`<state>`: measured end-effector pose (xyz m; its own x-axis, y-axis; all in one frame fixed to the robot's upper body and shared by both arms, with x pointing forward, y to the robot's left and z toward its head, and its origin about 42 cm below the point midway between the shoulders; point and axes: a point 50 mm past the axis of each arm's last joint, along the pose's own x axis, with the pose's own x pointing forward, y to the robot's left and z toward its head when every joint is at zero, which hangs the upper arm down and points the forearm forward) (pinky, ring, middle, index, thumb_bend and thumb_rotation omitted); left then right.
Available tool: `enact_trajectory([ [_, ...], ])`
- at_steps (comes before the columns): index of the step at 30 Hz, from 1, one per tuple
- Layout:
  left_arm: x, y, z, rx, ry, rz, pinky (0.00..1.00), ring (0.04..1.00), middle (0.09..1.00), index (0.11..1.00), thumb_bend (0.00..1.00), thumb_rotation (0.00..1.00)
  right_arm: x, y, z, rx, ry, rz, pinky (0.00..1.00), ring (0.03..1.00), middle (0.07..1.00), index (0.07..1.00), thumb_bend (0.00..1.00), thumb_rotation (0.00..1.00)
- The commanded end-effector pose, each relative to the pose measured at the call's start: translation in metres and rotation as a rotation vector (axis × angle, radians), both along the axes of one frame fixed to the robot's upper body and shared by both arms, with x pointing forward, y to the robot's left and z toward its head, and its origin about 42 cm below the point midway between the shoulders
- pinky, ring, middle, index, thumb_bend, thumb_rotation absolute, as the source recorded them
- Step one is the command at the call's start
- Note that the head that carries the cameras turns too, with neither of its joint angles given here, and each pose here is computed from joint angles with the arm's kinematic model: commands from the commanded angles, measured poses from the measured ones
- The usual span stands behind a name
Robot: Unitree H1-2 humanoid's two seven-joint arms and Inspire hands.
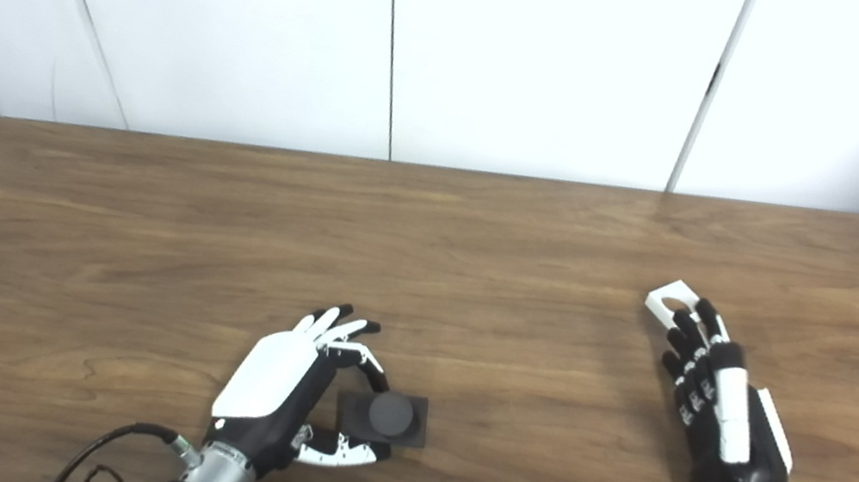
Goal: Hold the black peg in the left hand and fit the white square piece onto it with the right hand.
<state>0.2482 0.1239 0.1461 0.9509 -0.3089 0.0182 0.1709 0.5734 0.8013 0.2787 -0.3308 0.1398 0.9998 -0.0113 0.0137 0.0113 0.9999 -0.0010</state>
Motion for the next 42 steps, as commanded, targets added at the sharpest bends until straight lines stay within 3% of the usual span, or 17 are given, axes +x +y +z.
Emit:
enact_trajectory([
  [1,0.001,0.0,-0.005,0.017,0.017,-0.015,1.0,0.986,0.897,0.488,0.52,0.07,0.018,-0.013,0.03,-0.201,-0.08,-0.022,0.89,0.927,0.924,0.849,0.76,0.52],
  [6,0.002,0.002,-0.005,0.009,0.021,-0.014,1.0,0.99,0.898,0.489,0.52,0.07,0.036,-0.02,0.05,-0.393,-0.1,-0.05,0.78,0.876,0.897,0.83,0.74,0.44],
  [11,0.004,0.003,-0.005,0.014,0.013,-0.013,1.0,0.987,0.898,0.489,0.52,0.07,0.05,-0.025,0.06,-0.478,-0.087,-0.079,0.85,0.904,0.916,0.84,0.78,0.42],
  [17,0.005,0.005,-0.003,0.026,0.006,-0.012,1.0,0.987,0.895,0.489,0.52,0.07,0.07,-0.035,0.071,-0.642,-0.068,-0.14,0.93,0.942,0.92,0.827,0.82,0.43],
  [24,0.006,0.005,-0.004,0.014,0.008,-0.007,1.0,0.985,0.893,0.489,0.52,0.07,0.099,-0.041,0.077,-0.893,-0.024,-0.22,0.86,0.924,0.92,0.814,0.95,0.55],
  [32,0.005,0.007,-0.005,0.01,0.008,0.0,1.0,0.982,0.892,0.488,0.52,0.07,0.118,-0.046,0.071,-0.991,0.01,-0.263,0.87,0.955,0.931,0.774,0.97,0.53],
  [42,0.006,0.007,-0.005,0.0,0.012,-0.002,1.0,0.988,0.897,0.489,0.52,0.07,0.13,-0.047,0.07,-1.002,0.03,-0.287,0.89,0.961,0.932,0.772,0.98,0.51],
])
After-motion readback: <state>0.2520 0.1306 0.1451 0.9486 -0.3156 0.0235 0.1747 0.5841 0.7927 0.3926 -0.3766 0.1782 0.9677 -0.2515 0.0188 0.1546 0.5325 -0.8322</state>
